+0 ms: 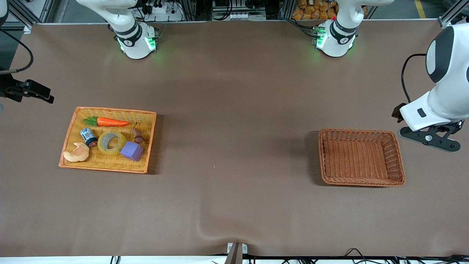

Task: Transfer tape with both arms
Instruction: 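Reach the right gripper down to the tape roll in the yellow tray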

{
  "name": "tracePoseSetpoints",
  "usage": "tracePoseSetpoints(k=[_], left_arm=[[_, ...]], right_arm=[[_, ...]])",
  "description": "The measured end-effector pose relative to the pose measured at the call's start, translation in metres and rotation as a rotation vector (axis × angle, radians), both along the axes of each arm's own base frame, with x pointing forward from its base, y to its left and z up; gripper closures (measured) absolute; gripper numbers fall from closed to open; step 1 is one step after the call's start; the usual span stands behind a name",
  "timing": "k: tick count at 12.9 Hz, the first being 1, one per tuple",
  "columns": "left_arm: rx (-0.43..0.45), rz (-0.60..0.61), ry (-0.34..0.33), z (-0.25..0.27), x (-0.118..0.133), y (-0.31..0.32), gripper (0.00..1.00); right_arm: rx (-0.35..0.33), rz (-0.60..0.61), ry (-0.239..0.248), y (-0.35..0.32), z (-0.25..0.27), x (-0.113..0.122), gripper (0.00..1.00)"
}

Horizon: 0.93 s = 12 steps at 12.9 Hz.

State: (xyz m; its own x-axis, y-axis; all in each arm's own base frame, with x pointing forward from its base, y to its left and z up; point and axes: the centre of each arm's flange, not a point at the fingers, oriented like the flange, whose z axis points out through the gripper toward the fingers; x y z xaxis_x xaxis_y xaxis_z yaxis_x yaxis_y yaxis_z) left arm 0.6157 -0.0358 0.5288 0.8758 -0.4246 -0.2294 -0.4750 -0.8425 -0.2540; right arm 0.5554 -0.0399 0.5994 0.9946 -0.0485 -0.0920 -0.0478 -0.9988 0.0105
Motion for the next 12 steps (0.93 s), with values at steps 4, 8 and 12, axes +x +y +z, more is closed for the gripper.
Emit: tracePoseSetpoints(k=[4,8,12], left_arm=[[-0.06,0.16,-0.038,-0.005,0.002,0.0,0.0],[-0.153,0.375,-0.123,-0.014,0.011,-0.024,0.0],[-0.367,0.635,-0.199,-0.007,0.023,-0.038,0.0]], right_arm=[[0.016,0.058,0.058,0.033,-0.087,0.027,0.0],[0.032,0.222,0.011,0.031,-0.18,0.03,0.0],[0.05,0.369,-0.03,0.02,-0.26,0.02,0.0]])
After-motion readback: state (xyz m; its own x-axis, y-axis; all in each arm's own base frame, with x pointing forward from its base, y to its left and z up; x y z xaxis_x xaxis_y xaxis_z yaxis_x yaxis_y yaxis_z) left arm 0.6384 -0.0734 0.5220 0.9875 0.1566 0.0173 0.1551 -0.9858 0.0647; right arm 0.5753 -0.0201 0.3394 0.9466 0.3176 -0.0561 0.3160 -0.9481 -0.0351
